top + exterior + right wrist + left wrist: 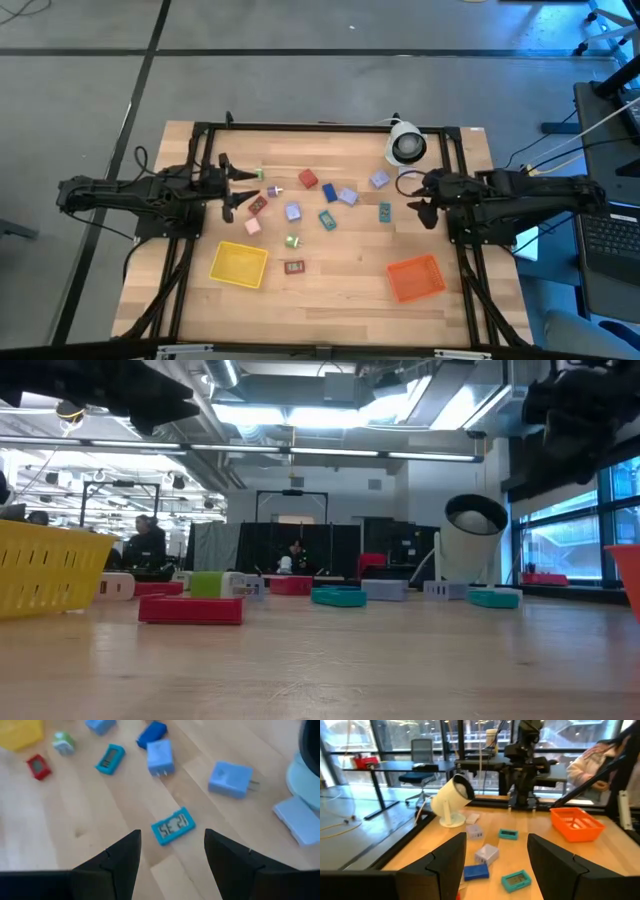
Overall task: Pick & Place Office items
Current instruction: Put the white digital timer into the yellow bin
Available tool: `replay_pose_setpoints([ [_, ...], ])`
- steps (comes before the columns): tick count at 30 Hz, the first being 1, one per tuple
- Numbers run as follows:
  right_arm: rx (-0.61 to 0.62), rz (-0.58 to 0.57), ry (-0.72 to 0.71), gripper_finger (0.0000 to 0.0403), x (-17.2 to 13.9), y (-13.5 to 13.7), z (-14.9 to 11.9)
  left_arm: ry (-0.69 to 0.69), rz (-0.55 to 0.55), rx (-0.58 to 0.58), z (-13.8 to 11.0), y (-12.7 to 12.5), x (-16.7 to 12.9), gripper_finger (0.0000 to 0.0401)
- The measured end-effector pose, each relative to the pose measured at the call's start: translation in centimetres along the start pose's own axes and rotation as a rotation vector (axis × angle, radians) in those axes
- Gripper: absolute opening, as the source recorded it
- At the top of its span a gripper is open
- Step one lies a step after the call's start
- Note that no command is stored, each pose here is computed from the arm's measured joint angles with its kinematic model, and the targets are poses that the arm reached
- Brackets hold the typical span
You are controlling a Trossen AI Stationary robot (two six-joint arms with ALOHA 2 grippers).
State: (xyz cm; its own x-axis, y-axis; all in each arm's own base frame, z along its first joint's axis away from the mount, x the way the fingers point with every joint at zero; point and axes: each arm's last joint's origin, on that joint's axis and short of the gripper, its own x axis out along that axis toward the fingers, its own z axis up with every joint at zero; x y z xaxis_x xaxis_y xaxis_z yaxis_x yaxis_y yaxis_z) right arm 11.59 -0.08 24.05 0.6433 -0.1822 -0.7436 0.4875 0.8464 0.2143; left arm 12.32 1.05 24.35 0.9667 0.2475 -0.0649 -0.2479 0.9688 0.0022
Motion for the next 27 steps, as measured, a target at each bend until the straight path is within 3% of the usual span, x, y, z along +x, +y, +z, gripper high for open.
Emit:
replay_pose_setpoints([
  [7,-0.052,-0.153,0.075,0.0224,1.9,0.1,0.1,0.029,0.029,0.025,-0.3,0.0,0.4,0.0208],
  [10,-0.065,-0.195,0.132,0.0245,2.9,0.2,0.1,0.035,0.029,0.026,-0.3,0.0,0.5,0.0208],
  [14,0.016,-0.237,0.16,0.0277,4.3,0.5,0.2,0.041,0.028,0.027,-0.4,0.0,0.6,0.0208],
  [17,-0.018,-0.305,0.19,0.0291,5.3,0.6,0.1,0.047,0.027,0.043,-0.5,-0.1,0.7,0.0208],
  [22,-0.119,-0.387,0.266,0.0292,7.2,0.4,0.1,0.05,0.026,0.055,-0.5,-0.1,0.8,0.0208],
  [27,-0.133,-0.437,0.336,0.0288,8.8,-0.3,0.2,0.05,0.026,0.055,-0.5,-0.1,0.8,0.0208],
])
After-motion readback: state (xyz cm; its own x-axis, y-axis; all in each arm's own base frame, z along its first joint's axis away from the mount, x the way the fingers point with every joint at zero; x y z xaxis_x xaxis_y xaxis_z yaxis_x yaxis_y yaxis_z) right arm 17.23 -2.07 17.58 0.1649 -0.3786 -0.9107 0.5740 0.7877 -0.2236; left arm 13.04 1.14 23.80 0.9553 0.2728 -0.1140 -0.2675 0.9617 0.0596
